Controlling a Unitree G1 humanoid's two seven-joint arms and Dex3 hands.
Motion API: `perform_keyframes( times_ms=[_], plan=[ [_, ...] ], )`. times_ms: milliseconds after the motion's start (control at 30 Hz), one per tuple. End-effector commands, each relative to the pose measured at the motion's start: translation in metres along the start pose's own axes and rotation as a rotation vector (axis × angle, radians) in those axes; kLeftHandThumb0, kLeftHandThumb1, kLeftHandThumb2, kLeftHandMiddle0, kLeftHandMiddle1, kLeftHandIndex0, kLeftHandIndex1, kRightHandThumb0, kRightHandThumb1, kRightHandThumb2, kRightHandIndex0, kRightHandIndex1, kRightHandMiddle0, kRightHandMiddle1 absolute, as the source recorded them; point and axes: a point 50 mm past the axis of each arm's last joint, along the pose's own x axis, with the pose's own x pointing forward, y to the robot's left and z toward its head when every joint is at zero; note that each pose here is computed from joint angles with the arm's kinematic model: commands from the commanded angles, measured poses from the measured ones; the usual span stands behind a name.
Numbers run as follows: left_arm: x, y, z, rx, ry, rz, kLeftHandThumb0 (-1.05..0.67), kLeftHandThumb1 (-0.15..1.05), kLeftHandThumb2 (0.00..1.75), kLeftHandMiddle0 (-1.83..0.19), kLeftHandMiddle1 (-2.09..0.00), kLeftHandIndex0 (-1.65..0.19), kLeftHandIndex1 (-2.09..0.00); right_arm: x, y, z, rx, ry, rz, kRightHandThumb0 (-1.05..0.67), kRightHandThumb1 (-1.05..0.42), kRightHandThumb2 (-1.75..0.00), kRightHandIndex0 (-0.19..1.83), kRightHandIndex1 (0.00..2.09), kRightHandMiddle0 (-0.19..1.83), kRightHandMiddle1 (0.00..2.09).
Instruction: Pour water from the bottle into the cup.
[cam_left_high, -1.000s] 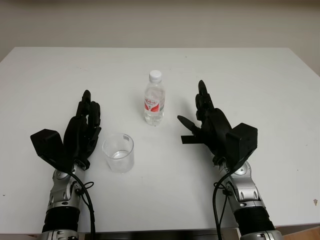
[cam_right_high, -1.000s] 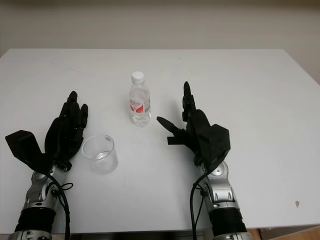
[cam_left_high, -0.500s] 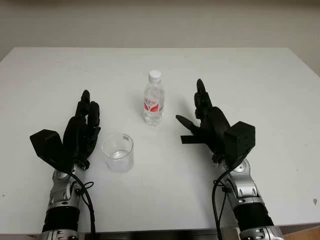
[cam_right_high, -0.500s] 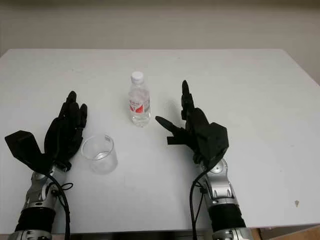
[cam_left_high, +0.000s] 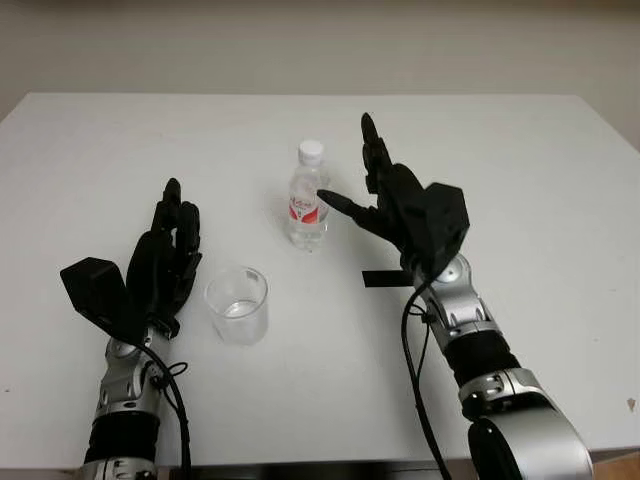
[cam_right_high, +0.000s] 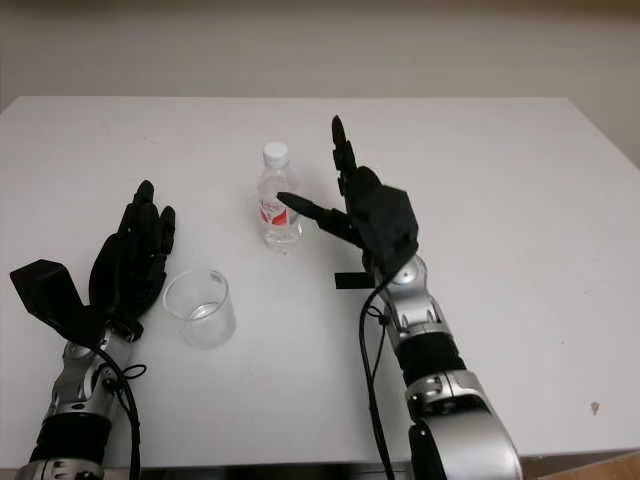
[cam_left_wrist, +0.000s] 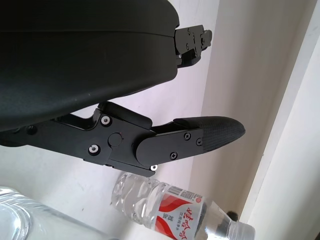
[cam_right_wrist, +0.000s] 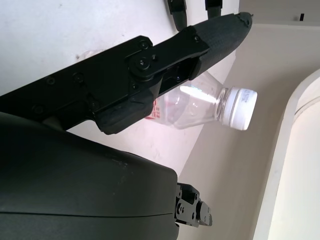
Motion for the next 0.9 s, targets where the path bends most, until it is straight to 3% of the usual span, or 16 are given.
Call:
perform_keyframes(
  times_ms=[0,867],
  plan=[
    [-0.004,0.003,-0.005,0.001,0.021,0.014,-0.70,1.05,0.54,0.12,-0.05,0.13,-0.06,0.008,0.001,0.006,-0.014,-0.012,0.008,-1.03,-0.92,-0.05,-0.19,0.00,-0.19,0.00],
    [-0.004,0.001,-0.005,-0.011,0.017,0.022,-0.69,1.05,0.54,0.12,-0.06,0.13,-0.06,0.025,0.023,0.000,-0.030,0.073,0.094,-0.95,-0.90,-0.05,-0.19,0.00,-0.19,0.00]
  ],
)
